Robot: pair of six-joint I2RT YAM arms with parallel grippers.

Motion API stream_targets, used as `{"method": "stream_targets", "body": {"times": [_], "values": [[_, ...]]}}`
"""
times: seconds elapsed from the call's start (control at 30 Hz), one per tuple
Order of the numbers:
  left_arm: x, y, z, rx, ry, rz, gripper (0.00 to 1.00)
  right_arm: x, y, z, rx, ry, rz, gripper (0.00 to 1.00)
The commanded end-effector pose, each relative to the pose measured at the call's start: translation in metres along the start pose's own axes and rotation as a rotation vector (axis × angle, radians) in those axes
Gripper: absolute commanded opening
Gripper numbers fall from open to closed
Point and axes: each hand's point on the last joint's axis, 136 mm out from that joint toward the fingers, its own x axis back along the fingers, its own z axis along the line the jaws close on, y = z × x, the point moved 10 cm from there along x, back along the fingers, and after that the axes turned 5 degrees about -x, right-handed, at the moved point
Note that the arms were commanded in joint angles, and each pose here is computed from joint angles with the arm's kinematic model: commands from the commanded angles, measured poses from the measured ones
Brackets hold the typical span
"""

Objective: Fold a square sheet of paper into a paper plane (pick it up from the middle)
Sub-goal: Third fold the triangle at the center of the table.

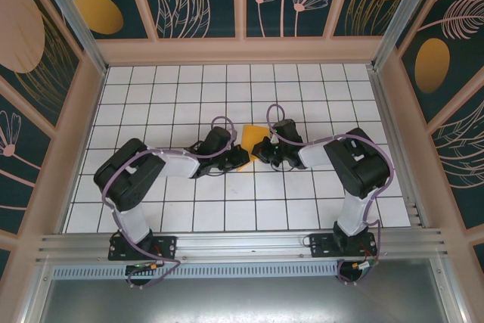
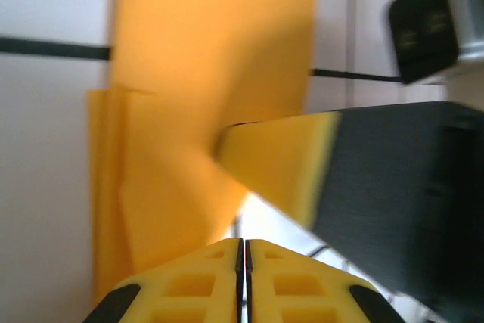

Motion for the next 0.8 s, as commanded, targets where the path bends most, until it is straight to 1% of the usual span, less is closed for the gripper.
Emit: {"method": "stream_targets", "body": {"times": [0.0, 0.17, 0.37, 0.53, 0.57, 0.63, 0.7, 0.77], "values": [[-0.004, -0.009, 0.023, 0.03, 0.125, 0.035, 0.11, -0.008, -0.007, -0.026, -0.028, -0.145, 0.012, 0.06], [0.002, -0.025, 0.048, 0.037, 0.232, 0.044, 0.09, -0.009, -0.006, -0.025, -0.025, -0.143, 0.013, 0.06], [0.019, -0.03, 0.052, 0.008, 0.3, 0.017, 0.11, -0.008, -0.006, -0.026, -0.024, -0.148, 0.012, 0.06], [0.027, -0.038, 0.055, 0.015, 0.286, 0.043, 0.11, -0.008, -0.005, -0.025, -0.025, -0.142, 0.012, 0.06], [0.034, -0.037, 0.049, 0.009, 0.25, 0.022, 0.11, -0.008, -0.006, -0.024, -0.025, -0.138, 0.014, 0.06], [0.041, -0.037, 0.044, 0.003, 0.224, 0.002, 0.11, -0.008, -0.007, -0.024, -0.032, -0.132, 0.019, 0.07], [0.049, -0.033, 0.037, -0.01, 0.212, -0.027, 0.11, -0.009, -0.012, -0.022, -0.032, -0.119, 0.032, 0.07], [0.061, -0.028, 0.029, -0.028, 0.213, -0.08, 0.12, -0.008, -0.016, -0.019, -0.025, -0.12, 0.039, 0.07]]}}
